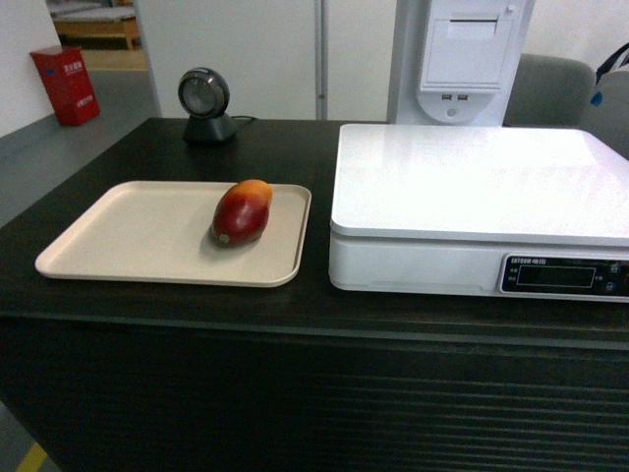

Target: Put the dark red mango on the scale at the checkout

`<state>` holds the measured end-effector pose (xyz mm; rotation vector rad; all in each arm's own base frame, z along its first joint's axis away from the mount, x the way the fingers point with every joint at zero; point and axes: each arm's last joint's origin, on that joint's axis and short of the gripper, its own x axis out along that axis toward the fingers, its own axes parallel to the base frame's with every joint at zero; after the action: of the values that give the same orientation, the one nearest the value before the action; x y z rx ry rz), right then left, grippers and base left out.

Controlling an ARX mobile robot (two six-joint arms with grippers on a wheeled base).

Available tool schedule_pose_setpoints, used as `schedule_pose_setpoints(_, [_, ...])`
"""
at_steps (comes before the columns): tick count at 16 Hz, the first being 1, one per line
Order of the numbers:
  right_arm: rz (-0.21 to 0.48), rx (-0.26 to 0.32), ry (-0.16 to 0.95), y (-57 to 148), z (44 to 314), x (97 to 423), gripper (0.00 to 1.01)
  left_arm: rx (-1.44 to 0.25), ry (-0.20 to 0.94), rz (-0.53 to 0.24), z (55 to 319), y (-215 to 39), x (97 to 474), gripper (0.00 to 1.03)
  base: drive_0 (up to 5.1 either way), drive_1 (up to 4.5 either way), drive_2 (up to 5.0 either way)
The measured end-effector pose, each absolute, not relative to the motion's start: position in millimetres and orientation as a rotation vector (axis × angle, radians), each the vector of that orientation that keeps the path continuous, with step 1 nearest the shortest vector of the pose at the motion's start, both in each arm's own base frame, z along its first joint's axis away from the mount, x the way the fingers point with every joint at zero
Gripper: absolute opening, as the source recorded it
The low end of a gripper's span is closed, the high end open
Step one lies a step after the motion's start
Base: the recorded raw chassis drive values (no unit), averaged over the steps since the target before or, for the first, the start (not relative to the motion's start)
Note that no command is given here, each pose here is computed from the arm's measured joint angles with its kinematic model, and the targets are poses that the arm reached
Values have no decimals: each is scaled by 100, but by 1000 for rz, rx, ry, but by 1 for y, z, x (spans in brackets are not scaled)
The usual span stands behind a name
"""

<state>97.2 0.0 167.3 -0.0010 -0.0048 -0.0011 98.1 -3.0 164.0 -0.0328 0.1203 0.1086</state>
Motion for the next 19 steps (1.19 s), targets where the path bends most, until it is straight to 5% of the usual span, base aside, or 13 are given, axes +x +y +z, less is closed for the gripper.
schedule_pose_setpoints(2, [0, -1, -5, 0, 167, 97, 98, -36, 130, 256, 177, -11, 101, 98, 0, 0, 0])
schedule_pose_setpoints(4, [0, -1, -5, 0, 167, 97, 98, -74, 24, 275, 203, -14, 107, 98, 0, 0, 0])
schedule_pose_setpoints(10, [0, -1, -5, 0, 167, 97, 98, -42, -25, 56, 228, -21, 205, 98, 0, 0, 0])
schedule_pose_setpoints(15, [0, -1, -4, 0, 167, 97, 98, 0, 281, -92, 191, -47, 336, 98, 0, 0, 0])
schedule_pose_setpoints(19, [0, -1, -5, 0, 167, 97, 98, -18, 381, -182, 173, -72, 400, 98, 0, 0, 0])
